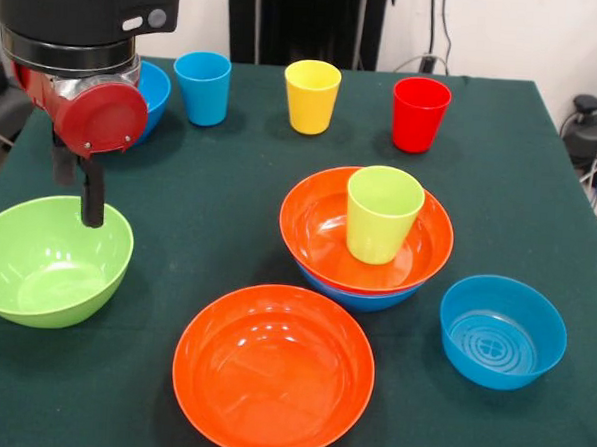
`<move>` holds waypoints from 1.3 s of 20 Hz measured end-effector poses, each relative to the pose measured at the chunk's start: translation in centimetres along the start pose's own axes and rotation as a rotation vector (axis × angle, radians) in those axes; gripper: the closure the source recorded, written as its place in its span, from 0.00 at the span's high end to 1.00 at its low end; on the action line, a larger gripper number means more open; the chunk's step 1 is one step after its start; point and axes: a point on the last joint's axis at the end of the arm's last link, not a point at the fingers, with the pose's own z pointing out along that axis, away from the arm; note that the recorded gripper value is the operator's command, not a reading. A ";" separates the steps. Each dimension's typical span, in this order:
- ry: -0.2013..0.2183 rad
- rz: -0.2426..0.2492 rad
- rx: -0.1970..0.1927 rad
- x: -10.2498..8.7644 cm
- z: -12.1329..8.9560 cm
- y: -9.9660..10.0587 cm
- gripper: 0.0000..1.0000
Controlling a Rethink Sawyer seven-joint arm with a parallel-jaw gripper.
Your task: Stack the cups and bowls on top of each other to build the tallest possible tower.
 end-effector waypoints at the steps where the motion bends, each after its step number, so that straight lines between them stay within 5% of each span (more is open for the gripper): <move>1: 0.001 -0.001 0.006 -0.1 0.0 0.0 1.00; 11: 0.064 -0.011 0.133 -1.3 0.1 -0.6 1.00; 17: 0.122 -0.016 0.266 -1.8 2.4 1.2 1.00; 22: 0.148 -0.021 0.334 -0.9 4.4 2.3 1.00; 26: 0.139 -0.028 0.348 -0.2 6.2 3.2 1.00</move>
